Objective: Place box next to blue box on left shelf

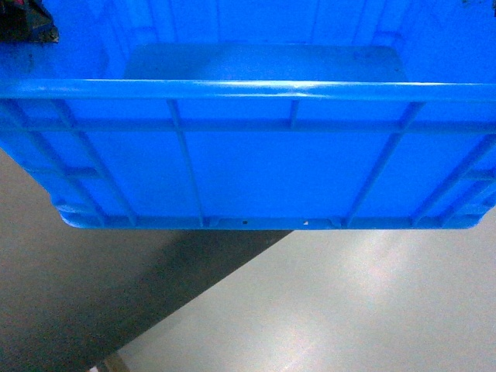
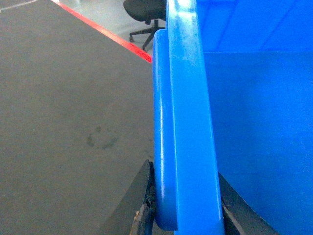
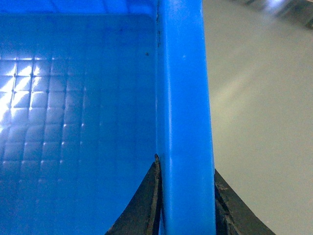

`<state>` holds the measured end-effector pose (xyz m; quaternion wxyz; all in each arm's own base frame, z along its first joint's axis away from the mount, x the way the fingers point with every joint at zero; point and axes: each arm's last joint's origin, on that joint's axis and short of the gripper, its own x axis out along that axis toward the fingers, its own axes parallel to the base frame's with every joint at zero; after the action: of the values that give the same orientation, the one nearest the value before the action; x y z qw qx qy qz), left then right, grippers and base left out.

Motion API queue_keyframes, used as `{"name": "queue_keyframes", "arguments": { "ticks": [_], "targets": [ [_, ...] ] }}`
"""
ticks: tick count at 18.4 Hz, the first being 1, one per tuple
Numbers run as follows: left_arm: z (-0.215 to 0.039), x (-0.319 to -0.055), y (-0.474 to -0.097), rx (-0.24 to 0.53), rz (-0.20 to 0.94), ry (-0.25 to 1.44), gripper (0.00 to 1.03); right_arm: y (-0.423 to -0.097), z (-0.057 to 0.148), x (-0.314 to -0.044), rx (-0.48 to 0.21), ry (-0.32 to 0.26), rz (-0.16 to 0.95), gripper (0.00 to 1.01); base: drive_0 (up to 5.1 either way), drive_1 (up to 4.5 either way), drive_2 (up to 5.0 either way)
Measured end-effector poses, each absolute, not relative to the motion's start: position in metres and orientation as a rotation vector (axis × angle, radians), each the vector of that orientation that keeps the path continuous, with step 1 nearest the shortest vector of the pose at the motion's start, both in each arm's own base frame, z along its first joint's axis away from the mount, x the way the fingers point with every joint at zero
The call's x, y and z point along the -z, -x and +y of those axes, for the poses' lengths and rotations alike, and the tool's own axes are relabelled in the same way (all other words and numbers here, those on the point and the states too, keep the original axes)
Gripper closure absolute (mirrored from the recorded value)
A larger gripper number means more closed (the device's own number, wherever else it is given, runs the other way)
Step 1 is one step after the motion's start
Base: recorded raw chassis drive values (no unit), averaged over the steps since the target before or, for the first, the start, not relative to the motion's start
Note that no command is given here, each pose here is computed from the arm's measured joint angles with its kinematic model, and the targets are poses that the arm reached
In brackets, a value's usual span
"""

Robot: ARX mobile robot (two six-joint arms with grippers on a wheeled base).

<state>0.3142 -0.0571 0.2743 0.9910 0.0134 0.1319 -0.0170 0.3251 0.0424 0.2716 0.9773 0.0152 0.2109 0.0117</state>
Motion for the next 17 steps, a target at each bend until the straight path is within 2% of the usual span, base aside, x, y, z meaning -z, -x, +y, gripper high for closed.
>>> {"name": "queue_keyframes", "arguments": {
  "ticks": [17],
  "targets": [
    [-0.0571,-0.2743,-0.3142,0.034,0.265,-0.027,0.82,-0.3251,0.0424,-0.2716,-0.023,-0.031,0.425,0.83,-1.6,-1.58,-1.6]
  ]
}}
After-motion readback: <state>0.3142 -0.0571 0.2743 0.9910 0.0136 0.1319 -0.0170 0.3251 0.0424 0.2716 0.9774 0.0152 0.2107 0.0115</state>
